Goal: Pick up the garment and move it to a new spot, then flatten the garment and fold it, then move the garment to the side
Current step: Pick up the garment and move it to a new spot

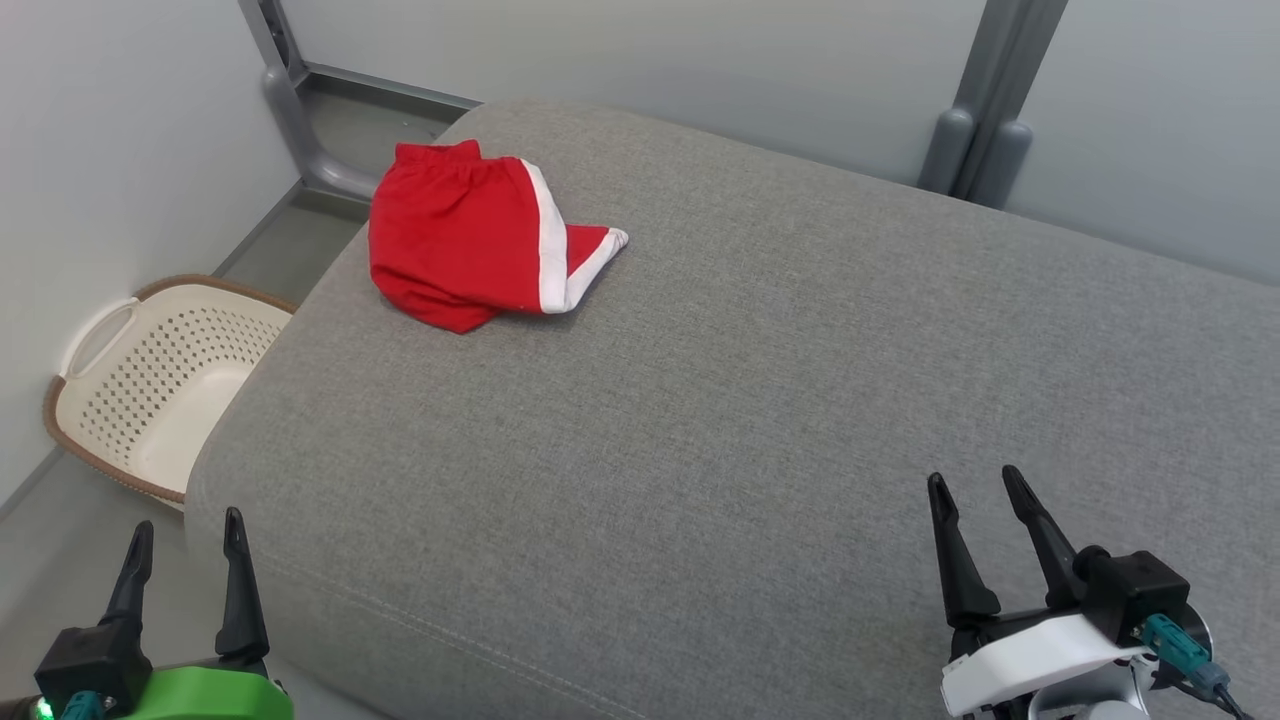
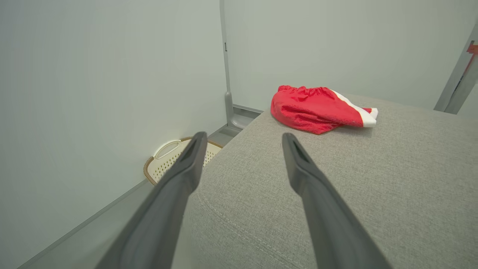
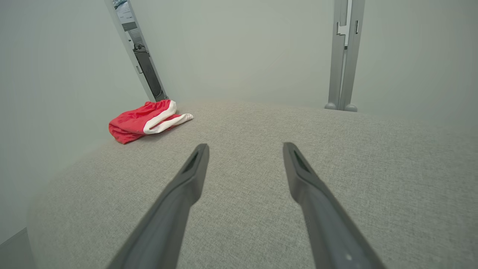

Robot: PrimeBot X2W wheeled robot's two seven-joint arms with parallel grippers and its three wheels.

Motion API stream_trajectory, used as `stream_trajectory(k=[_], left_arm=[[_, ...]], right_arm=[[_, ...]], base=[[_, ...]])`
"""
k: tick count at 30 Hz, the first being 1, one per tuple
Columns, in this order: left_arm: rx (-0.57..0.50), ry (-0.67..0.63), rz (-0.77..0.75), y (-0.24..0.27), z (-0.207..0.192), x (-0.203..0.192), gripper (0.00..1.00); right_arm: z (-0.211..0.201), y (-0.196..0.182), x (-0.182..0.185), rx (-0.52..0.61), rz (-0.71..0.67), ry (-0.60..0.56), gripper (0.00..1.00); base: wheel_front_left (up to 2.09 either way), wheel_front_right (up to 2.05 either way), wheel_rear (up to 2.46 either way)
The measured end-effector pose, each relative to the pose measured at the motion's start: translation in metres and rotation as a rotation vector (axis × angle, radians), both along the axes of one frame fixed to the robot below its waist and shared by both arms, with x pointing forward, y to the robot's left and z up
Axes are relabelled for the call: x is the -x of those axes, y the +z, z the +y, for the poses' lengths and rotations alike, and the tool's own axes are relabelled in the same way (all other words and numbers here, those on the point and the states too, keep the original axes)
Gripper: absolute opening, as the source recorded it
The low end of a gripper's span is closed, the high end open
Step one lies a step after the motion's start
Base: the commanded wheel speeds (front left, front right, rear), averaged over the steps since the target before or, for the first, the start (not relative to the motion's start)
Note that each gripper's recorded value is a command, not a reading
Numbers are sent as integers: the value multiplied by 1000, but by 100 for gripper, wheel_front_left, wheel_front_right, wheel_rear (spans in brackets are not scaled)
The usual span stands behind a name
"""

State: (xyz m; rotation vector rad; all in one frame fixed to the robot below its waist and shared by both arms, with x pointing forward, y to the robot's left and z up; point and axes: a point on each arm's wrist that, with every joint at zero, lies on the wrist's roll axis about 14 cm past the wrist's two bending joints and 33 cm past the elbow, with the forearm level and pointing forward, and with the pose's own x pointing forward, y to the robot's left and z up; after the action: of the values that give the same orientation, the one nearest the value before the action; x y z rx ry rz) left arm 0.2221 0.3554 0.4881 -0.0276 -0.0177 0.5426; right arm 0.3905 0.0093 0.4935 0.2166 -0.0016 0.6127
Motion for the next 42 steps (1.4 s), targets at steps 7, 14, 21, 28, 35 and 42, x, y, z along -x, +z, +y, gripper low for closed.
stream_trajectory(k=[7,14,21,28,35,42], left_arm=[[-9,-50,-26,10,-3,-31,100],[-66,-128,-124,52,3,-98,100],[-113,-220,-192,88,0,-180,100],[-133,-320,-144,86,-13,-260,100],[-65,-396,-7,42,-32,-321,100],[68,-408,220,-32,-37,-347,100]], right_arm=[[-22,2,-10,13,-20,-56,100],[-58,-1,-27,46,-33,-145,100],[-88,14,-42,43,-99,-228,100],[-114,16,-49,50,-122,-306,100],[-139,10,-56,87,-126,-376,100],[-161,-9,-59,128,-82,-431,100]], base=[[0,0,0],[0,0,0],[0,0,0],[0,0,0],[0,0,0],[0,0,0]])
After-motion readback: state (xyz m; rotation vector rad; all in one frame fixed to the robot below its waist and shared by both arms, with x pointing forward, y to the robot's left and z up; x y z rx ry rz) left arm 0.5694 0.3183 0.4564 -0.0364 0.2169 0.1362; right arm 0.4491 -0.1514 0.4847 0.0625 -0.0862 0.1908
